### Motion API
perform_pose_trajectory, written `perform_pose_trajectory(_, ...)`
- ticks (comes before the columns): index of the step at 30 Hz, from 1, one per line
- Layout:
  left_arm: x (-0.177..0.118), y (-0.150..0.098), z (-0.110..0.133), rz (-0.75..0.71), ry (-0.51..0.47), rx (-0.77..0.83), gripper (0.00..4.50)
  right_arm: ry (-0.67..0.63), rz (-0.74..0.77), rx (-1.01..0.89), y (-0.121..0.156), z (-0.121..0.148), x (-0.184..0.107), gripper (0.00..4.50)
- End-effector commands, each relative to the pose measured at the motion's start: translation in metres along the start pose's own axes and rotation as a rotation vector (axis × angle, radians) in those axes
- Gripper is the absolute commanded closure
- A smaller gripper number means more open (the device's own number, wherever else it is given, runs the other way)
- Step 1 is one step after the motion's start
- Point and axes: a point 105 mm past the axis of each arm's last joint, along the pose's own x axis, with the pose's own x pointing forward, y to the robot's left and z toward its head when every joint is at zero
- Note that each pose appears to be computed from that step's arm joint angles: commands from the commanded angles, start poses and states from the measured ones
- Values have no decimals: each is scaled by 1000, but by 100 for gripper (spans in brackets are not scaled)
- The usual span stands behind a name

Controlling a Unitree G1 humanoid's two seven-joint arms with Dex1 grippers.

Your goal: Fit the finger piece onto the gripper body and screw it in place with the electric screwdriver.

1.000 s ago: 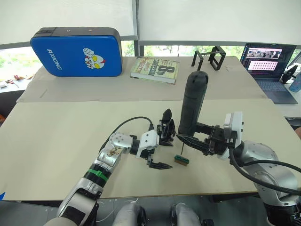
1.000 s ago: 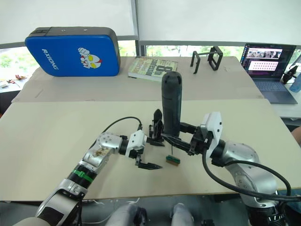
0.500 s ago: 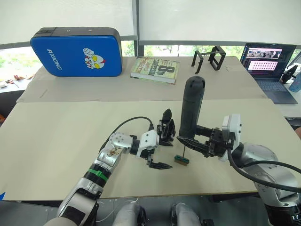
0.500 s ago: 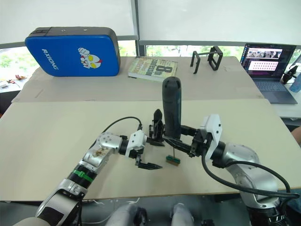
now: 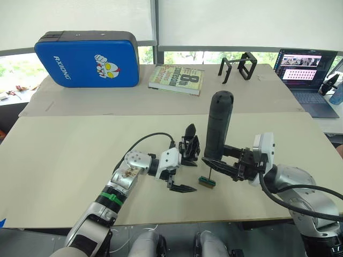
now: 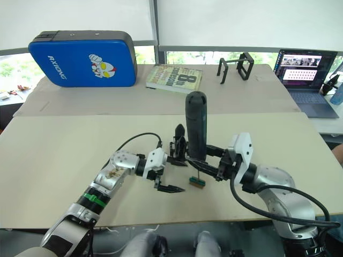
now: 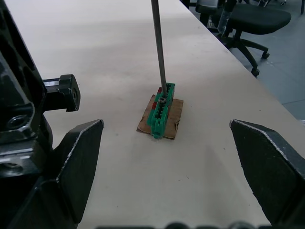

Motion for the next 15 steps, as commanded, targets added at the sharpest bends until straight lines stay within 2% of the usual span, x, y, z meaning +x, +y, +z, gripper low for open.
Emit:
perform_pose_trajectory(1,-1,5,12,12,-23,48,0,-64,4,-106,-1,25,-3,260)
perform_pose_trajectory(6,-1,4,12,9,-23,44,0,-113,0,-66,0,35,-2,260)
perform_pose_trajectory(15,1,0,13,-11,-32,32,0,-132,-41,-54,2,32,-6,260)
